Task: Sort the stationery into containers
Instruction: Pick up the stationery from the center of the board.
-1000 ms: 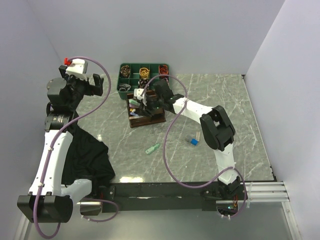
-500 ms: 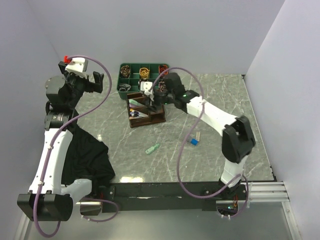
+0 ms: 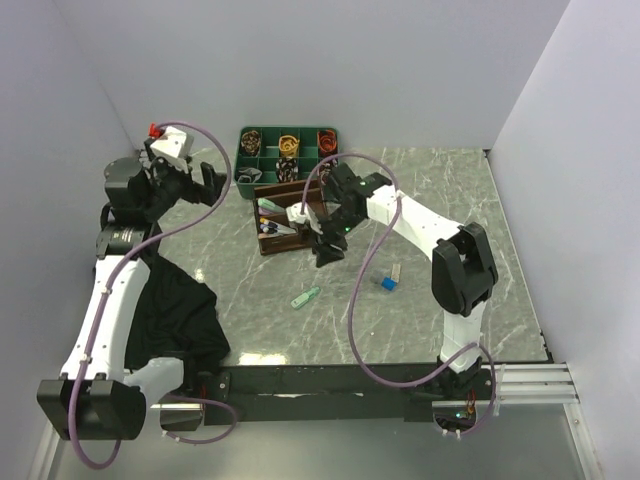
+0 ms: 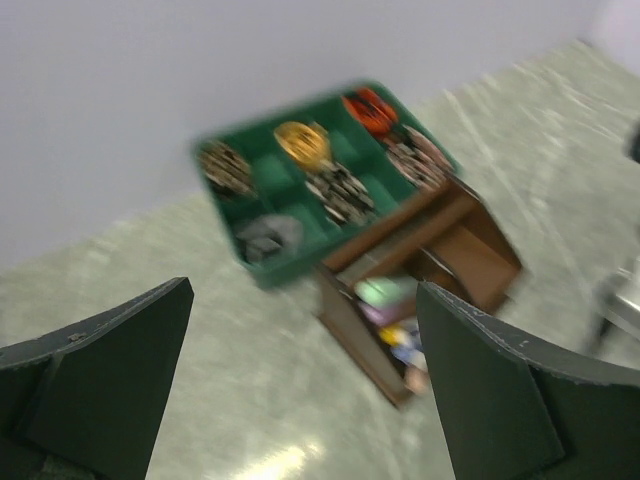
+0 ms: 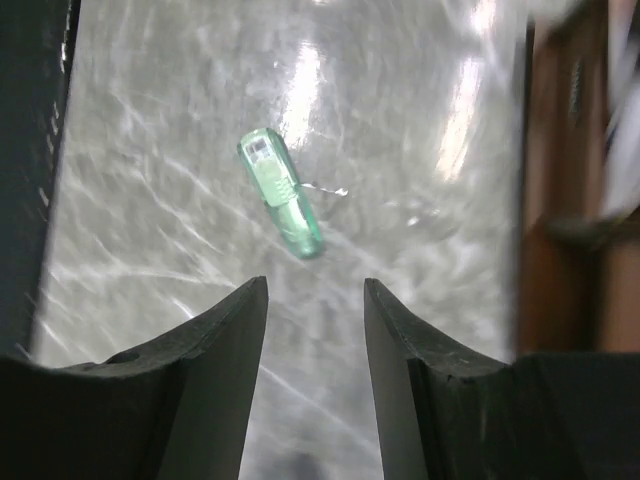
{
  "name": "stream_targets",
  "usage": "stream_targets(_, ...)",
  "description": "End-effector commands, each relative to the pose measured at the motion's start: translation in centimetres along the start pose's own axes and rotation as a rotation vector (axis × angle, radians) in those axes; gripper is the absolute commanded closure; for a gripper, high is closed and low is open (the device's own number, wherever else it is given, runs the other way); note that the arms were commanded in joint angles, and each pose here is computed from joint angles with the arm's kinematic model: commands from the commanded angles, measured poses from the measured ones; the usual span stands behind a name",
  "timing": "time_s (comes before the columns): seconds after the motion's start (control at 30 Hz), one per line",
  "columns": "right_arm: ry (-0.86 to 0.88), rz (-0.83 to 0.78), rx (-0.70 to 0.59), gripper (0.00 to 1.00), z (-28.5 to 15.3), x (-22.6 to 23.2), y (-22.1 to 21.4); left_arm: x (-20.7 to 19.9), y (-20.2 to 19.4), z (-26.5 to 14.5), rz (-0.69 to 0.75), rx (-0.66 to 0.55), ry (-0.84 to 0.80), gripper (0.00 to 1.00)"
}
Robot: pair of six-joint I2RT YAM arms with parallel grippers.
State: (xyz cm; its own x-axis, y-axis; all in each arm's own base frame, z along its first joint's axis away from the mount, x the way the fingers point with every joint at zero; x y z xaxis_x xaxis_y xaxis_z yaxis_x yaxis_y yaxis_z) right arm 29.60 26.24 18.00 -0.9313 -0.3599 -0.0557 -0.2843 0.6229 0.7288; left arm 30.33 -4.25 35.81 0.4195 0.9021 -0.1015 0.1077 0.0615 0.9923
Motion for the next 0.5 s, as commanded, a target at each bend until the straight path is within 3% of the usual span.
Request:
stream_targets(0.0, -0.190, 0.309, -0.121, 0.49, -2.6, 0.5, 0.2, -3.4, -1.4, 0.0, -0.129, 0.153, -0.188, 0.01)
stream_targets(0.17, -0.525, 0.895, -0.330, 0.48, -5.9, 0.2, -1.5, -8.5, -5.3, 0.6, -0.113, 0.342, -0.310, 0.01)
stream_targets(0.2, -0.551, 0.935, -0.342, 0.48, -6.2, 1.4, -1.8, -9.2, -6.2, 0.4, -0.100, 0.393, -0.318, 0.00)
stream_targets(0.37, -0.633, 0.915, -0.307, 0.48, -7.7, 2.8, -1.6, -14.2, -9.2, 1.8, -0.008, 0.639, -0.456, 0.01)
stream_targets(0.43, -0.663, 0.884, -0.276, 0.48, -8.3, 3.2, -1.4, -15.6, -9.8, 1.9, 0.011, 0.671, -0.494, 0.01)
stream_targets(0.47, -0.658, 0.783, -0.255, 0.48, -8.6, 3.6, -1.5, -16.0, -10.1, 1.9, 0.023, 0.669, -0.501, 0.01)
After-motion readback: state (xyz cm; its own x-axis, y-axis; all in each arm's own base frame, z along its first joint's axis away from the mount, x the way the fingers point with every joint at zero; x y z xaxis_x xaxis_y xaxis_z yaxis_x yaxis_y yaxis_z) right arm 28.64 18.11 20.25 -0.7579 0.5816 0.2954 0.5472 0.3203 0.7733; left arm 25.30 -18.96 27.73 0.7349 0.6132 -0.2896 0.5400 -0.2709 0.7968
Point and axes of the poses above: each gripper's point midway between its finger pads, its own z axis out along the fingers, its own x axis along the line the jaws close on, y = z × x, the point moved 7 cm from there along -z, back along the fingers, and after that the axes turned 10 degrees about -z, right-handed, at the moved point
